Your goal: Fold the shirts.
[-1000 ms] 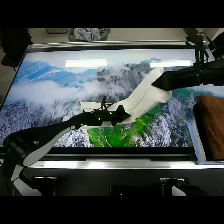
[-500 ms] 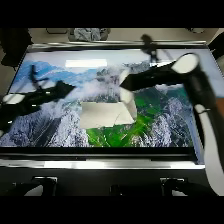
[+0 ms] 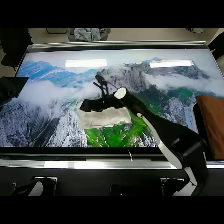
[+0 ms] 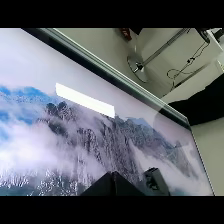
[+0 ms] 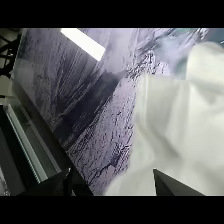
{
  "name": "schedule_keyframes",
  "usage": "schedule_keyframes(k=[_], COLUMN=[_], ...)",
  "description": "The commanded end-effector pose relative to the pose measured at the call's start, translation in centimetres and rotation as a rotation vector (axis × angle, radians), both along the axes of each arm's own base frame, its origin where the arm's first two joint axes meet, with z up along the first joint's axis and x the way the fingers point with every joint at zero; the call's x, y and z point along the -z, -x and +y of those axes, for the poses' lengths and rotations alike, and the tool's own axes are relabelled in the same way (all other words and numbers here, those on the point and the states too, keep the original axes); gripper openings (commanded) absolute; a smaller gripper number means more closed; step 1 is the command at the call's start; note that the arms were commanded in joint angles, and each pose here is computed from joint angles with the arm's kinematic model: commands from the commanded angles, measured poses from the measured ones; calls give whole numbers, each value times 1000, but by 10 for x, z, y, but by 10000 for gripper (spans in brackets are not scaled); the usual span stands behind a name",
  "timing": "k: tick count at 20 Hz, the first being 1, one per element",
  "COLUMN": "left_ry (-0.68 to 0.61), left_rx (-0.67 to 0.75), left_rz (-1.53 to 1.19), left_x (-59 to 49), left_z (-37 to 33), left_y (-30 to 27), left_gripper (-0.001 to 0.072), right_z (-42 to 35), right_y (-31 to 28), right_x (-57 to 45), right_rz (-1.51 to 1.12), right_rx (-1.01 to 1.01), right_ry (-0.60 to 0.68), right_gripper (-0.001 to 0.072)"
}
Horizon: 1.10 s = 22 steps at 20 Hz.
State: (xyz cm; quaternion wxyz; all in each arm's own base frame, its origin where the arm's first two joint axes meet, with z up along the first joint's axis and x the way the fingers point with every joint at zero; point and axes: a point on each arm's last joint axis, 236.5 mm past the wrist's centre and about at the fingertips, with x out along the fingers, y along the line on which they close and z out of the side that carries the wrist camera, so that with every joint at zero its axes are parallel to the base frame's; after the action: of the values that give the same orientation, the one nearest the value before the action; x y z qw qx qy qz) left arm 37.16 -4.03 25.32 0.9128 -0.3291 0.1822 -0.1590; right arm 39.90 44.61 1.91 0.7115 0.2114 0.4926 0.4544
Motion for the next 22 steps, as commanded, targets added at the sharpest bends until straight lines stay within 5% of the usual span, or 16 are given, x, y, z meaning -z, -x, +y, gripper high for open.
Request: schedule_keyframes(k=[1, 8, 16, 22], left_ry=[-34, -176, -173, -172], left_rx=[-14, -51, -50, -50], left_rz=[-8, 46, 61, 61], left_x=[-3, 20, 26, 26], left_z=[4, 22, 24, 24], left_y=[8, 8, 4, 4], left_gripper=[27, 27, 28, 28], right_z=[-5, -296, -256, -231], right_y=[2, -24, -29, -30], right_x=[14, 29, 94, 106], right_rz=[-8, 69, 285, 361], right_rx=[-41, 8, 31, 42], right_ry=[26, 698, 409, 286], right_gripper=[606, 613, 652, 588])
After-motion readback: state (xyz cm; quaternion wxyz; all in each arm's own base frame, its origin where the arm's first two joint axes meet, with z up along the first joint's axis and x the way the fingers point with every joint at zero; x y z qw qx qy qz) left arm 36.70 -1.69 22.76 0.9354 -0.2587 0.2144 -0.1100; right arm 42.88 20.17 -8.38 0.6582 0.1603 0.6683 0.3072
